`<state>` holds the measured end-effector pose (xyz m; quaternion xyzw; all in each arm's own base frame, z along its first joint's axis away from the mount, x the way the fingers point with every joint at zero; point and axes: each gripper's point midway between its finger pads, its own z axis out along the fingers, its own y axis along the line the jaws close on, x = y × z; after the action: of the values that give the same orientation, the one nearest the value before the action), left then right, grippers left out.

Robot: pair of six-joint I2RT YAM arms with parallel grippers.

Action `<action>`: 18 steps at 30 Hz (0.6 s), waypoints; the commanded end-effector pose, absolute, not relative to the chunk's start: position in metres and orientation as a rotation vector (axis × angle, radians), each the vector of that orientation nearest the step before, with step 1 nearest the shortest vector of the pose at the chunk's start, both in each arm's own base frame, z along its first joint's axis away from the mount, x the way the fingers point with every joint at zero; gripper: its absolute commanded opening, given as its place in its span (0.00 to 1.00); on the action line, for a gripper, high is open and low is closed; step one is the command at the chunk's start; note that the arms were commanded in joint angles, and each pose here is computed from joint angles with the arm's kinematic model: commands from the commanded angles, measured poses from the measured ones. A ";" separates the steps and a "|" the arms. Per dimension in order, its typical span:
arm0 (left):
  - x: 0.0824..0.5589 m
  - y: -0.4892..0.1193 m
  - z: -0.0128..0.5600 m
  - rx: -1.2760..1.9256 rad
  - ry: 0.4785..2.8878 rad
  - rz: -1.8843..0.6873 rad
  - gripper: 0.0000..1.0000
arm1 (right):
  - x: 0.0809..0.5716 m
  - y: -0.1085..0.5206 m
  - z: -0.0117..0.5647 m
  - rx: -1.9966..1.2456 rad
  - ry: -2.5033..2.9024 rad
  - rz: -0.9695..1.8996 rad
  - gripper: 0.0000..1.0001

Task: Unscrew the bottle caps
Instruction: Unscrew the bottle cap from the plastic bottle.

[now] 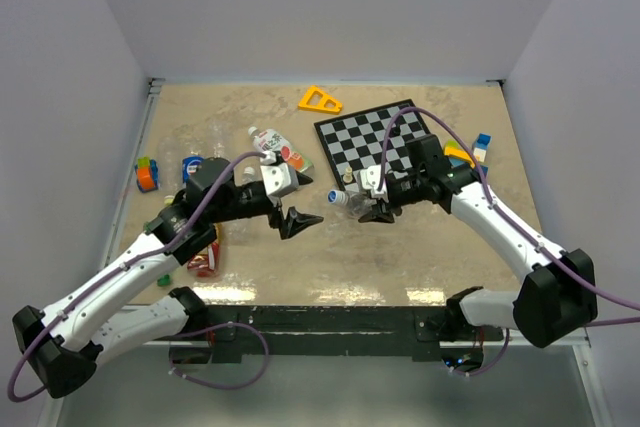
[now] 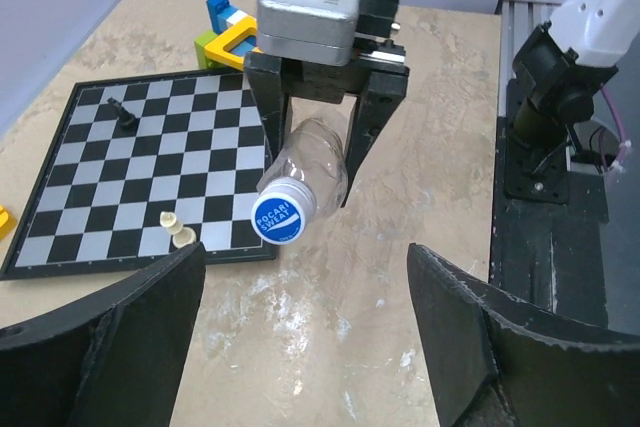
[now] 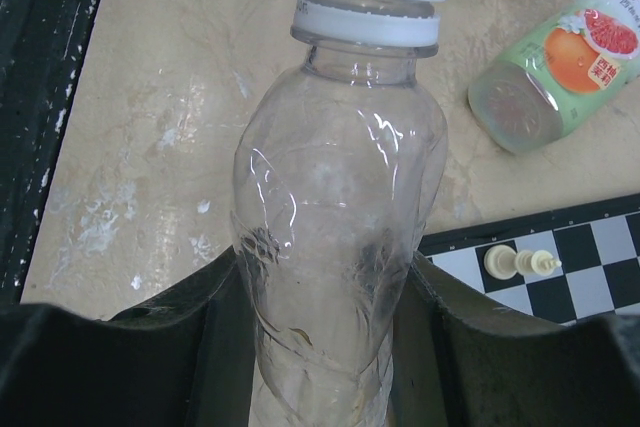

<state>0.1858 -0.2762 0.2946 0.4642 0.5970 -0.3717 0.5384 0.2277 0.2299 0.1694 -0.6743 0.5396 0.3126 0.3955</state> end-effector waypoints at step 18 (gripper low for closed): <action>0.216 -0.313 0.289 1.224 1.314 -0.682 0.69 | 0.225 0.236 0.183 -1.732 1.300 0.820 0.00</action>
<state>0.2047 -0.3096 0.2466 0.5330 0.6010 -0.3089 0.5092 0.2244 0.2281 0.1649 -0.6792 0.5403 0.3160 0.3832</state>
